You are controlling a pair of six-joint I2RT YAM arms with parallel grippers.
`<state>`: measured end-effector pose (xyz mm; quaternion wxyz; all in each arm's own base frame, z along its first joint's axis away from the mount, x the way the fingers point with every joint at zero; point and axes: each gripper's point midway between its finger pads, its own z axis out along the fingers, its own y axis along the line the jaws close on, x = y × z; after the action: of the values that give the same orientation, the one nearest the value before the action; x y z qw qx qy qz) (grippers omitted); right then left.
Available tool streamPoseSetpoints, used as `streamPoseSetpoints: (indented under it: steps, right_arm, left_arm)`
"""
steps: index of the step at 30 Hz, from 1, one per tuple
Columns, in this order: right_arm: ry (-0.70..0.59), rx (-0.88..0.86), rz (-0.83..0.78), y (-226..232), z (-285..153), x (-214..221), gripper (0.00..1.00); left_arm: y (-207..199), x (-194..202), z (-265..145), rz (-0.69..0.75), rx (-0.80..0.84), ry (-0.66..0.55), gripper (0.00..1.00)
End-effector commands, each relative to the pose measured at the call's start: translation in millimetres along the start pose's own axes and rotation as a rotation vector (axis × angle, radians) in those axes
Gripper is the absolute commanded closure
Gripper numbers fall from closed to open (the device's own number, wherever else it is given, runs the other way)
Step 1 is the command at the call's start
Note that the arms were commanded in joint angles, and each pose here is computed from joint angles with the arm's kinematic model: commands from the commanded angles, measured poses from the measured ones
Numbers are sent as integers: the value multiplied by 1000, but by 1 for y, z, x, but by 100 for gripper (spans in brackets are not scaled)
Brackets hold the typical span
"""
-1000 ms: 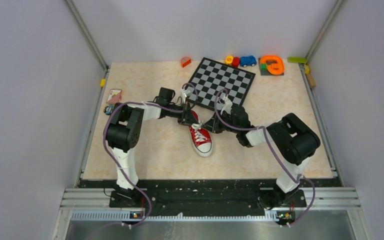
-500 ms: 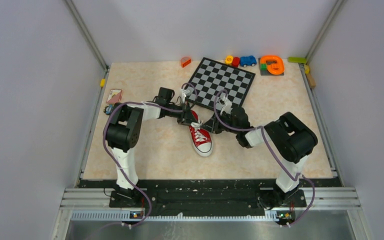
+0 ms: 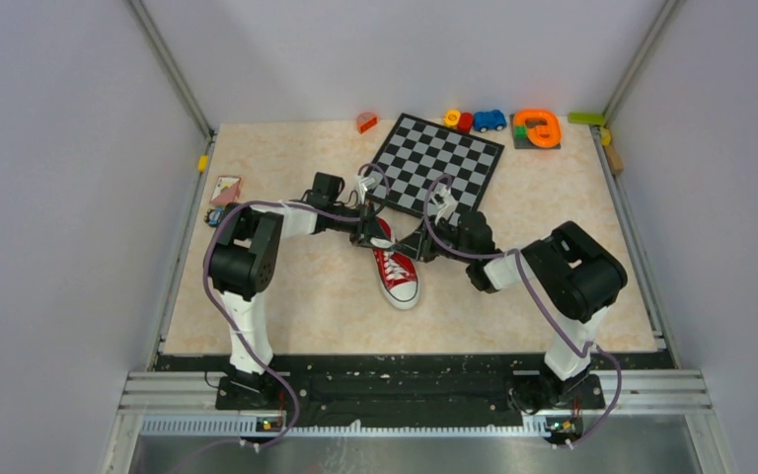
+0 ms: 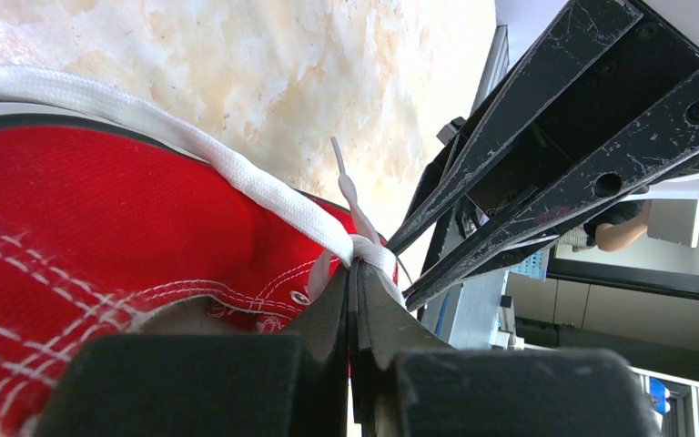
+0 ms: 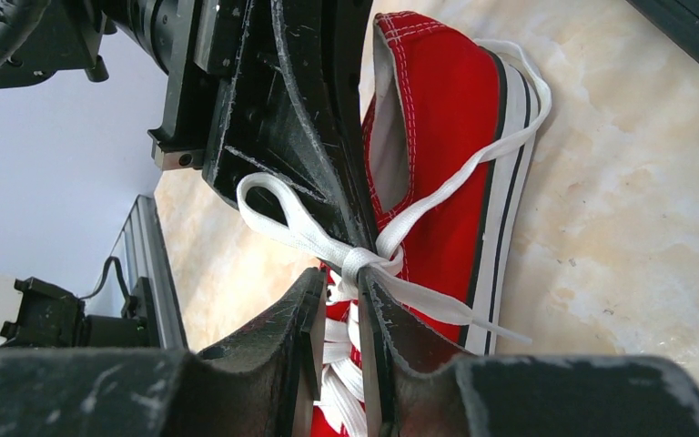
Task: Tie the shoes
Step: Cross the shoelace with the shoelace.
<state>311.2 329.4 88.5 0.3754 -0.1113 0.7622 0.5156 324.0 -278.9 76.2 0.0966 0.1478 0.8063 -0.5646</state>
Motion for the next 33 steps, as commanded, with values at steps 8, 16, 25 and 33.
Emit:
streamPoseSetpoints:
  steps: [8,16,25,33]
  right_arm:
    - [-29,-49,-17,13,14,-18,84]
    - [-45,-117,0,29,20,-27,99]
    - [-39,-64,-4,20,24,-30,100]
    - [-26,-14,-23,9,21,-27,99]
  left_arm:
    - [-11,-4,1,50,41,-7,100]
    - [-16,3,2,42,66,-8,100]
    - [-18,6,0,35,79,-10,100]
    - [-25,8,-5,46,67,-7,100]
